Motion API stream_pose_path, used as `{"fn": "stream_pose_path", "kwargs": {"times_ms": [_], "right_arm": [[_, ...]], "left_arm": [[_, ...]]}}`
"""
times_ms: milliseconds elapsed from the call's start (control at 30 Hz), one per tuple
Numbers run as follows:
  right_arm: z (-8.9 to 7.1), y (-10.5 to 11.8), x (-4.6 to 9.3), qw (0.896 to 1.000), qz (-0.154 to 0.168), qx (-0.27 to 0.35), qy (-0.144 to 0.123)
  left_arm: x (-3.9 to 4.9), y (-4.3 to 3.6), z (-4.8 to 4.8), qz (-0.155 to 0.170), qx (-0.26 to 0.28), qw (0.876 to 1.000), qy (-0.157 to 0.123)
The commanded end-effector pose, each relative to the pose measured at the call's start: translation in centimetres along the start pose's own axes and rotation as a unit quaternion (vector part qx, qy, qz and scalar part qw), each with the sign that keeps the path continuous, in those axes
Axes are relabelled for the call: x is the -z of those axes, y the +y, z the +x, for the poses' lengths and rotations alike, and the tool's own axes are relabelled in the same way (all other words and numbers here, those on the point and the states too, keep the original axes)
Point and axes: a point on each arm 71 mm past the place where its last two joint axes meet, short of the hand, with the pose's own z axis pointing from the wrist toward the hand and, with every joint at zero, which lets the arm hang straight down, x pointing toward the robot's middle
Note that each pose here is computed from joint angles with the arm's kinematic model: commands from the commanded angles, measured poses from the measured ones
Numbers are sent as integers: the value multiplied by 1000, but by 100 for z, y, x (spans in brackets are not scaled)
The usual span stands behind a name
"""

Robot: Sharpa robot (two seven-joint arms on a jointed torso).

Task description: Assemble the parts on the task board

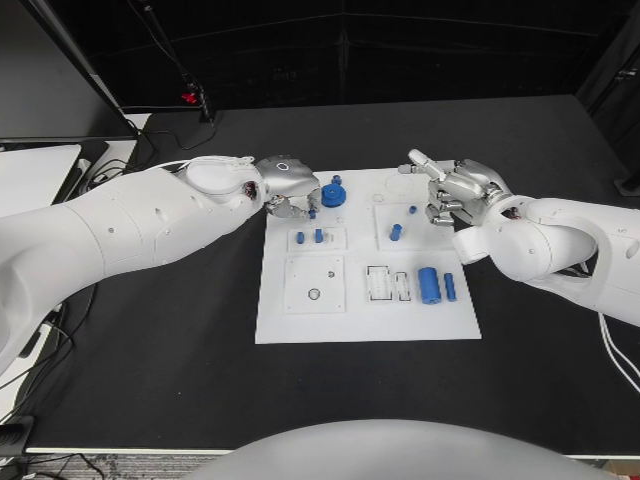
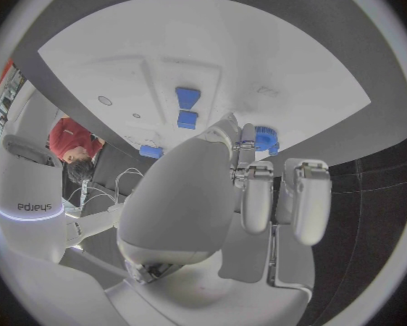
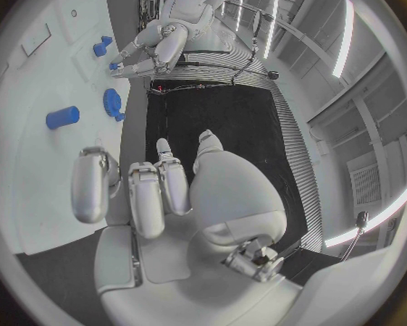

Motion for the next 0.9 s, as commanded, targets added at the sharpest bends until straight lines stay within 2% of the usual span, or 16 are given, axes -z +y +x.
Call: {"fn": "stream_pose_path", "kwargs": {"times_ms": [33, 667, 900], "right_arm": [[8, 15, 2, 1000, -4, -1, 1], [2, 13, 3, 1000, -3, -1, 0], [7, 13, 4, 1000, -3, -1, 1]], "left_arm": [[-10, -62, 62, 22, 6, 1000, 20], [-21, -65, 70, 22, 9, 999, 27], [-26, -51, 78, 12, 11, 999, 34]]}}
